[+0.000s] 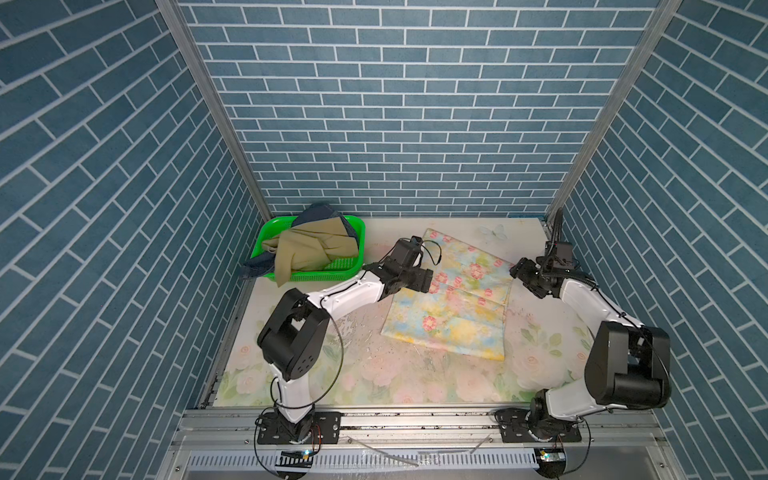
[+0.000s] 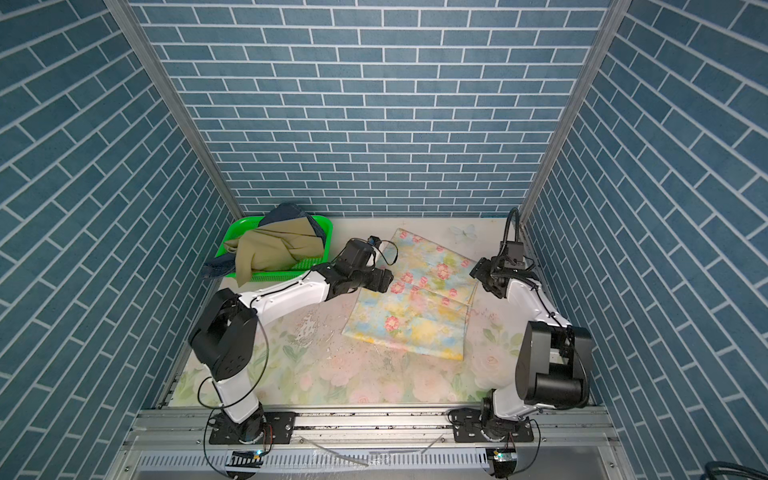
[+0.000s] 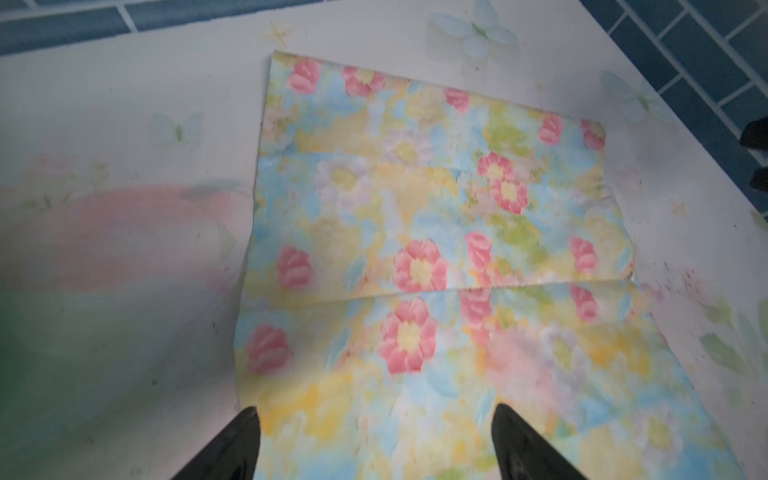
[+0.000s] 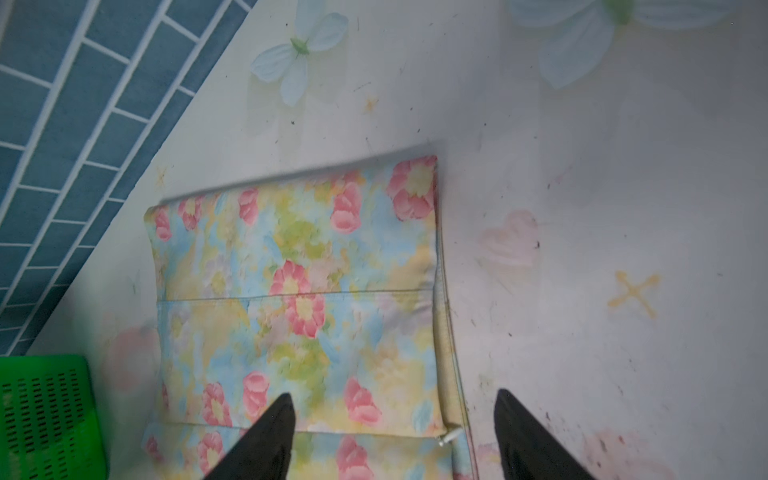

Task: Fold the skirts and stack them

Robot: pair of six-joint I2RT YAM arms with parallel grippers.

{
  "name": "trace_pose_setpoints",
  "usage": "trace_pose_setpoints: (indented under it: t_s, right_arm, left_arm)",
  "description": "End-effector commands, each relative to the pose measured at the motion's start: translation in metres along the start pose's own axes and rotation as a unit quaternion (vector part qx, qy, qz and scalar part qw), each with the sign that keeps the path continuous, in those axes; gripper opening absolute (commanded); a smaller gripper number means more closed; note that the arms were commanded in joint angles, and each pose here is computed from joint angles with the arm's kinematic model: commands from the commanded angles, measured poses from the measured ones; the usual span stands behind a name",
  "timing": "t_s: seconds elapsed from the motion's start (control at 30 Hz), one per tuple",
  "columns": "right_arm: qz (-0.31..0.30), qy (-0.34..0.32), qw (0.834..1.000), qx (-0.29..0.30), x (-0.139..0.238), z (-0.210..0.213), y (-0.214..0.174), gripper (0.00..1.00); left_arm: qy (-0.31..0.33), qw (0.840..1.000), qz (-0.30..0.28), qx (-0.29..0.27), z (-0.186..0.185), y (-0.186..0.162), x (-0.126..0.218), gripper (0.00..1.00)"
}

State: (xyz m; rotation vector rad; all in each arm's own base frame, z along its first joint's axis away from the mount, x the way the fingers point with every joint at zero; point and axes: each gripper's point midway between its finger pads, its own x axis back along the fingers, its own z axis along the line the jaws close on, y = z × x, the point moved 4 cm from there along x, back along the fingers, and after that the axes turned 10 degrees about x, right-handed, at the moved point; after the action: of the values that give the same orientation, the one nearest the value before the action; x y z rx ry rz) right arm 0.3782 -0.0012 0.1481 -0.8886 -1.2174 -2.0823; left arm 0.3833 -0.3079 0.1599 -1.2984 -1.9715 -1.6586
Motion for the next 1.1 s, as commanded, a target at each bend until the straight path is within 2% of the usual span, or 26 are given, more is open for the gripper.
trace_pose_setpoints:
  t_s: [0.0,0.23,0.43,0.6,0.8,1.07]
  right_arm:
    - [-0.025,-0.002,1.0,0.014,0.0,0.003,0.022,0.75]
    - [-0.013,-0.003,1.0,0.001,-0.031,-0.008,0.036,0.71]
    - [-0.002,-0.01,1.0,0.01,-0.049,-0.017,0.042,0.68]
    - [0.001,-0.003,0.999,0.032,-0.053,-0.014,0.048,0.66]
    - [0.0,-0.016,0.997,0.07,-0.04,-0.006,0.05,0.65]
    - [-0.019,-0.016,0.994,0.109,-0.006,0.024,0.029,0.64]
  left_arm:
    - [0.017,1.0,0.019,0.001,0.015,0.004,-0.017,0.9]
    - [0.017,0.999,0.018,0.022,0.026,0.038,-0.052,0.93]
    - [-0.006,0.998,0.019,0.054,0.025,0.029,-0.045,0.93]
    - [-0.012,0.999,0.031,0.041,0.009,-0.006,-0.015,0.93]
    - [0.026,0.996,0.077,0.022,0.004,-0.072,0.028,0.93]
    - [0.067,0.985,0.121,0.108,0.023,-0.153,0.077,0.86]
